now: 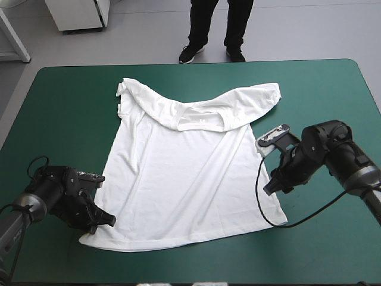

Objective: Fold the cloth

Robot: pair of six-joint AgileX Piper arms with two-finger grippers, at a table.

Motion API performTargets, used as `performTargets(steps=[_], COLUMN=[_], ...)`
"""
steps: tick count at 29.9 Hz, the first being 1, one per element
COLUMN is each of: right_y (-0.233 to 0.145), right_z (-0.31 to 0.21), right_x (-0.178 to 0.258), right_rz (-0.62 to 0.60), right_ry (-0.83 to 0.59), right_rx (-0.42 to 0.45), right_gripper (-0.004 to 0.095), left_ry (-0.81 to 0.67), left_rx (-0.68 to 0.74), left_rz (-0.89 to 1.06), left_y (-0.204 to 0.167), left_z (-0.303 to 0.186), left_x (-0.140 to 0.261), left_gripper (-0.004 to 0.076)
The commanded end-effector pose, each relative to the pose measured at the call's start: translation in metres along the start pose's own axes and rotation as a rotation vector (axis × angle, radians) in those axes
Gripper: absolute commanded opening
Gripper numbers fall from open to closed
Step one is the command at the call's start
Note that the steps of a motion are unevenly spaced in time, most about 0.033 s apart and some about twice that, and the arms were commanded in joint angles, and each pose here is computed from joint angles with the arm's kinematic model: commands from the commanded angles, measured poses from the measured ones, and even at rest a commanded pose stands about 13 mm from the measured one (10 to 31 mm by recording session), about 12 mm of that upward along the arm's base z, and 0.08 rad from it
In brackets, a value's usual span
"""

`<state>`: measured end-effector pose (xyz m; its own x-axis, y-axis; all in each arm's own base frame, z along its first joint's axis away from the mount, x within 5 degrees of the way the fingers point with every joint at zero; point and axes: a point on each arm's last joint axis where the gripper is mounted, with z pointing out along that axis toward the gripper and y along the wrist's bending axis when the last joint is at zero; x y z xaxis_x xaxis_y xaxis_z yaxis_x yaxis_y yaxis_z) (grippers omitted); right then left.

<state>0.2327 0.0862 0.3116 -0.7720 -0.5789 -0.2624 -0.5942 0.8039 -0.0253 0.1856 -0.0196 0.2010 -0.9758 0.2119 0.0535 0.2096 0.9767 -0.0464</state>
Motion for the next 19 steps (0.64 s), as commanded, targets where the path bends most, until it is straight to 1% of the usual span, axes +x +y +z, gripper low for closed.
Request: performTargets(steps=[1,6,9,13,19], right_y=[0.006,0.011,0.013,0.015,0.014], right_z=[0.004,0.03,0.037,0.042,0.059], right_x=[0.008,0.021,0.025,0.024,0.019], right_rz=[-0.059,-0.047,-0.039,-0.02,-0.019], right_ry=[0.008,0.046,0.06,0.036,0.085], right_rx=[0.064,0.05,0.037,0.011,-0.014], right_gripper=[0.0486,0.0487,0.0486,0.0486,0.0486], left_ry=[0.012,0.019,0.014,0.012,0.014], left_rx=[-0.001,0.01,0.039,0.041,0.041], left_rz=[0.005,0.007,0.017,0.018,0.018], left_y=[-0.001,-0.002,-0.005,-0.005,-0.005], left_z=[0.007,0.009,0.009,0.009,0.009], left_x=[0.002,0.004,0.004,0.004,0.004], left_gripper=[-0.0008,-0.0009,-0.0009,-0.0009,-0.0009])
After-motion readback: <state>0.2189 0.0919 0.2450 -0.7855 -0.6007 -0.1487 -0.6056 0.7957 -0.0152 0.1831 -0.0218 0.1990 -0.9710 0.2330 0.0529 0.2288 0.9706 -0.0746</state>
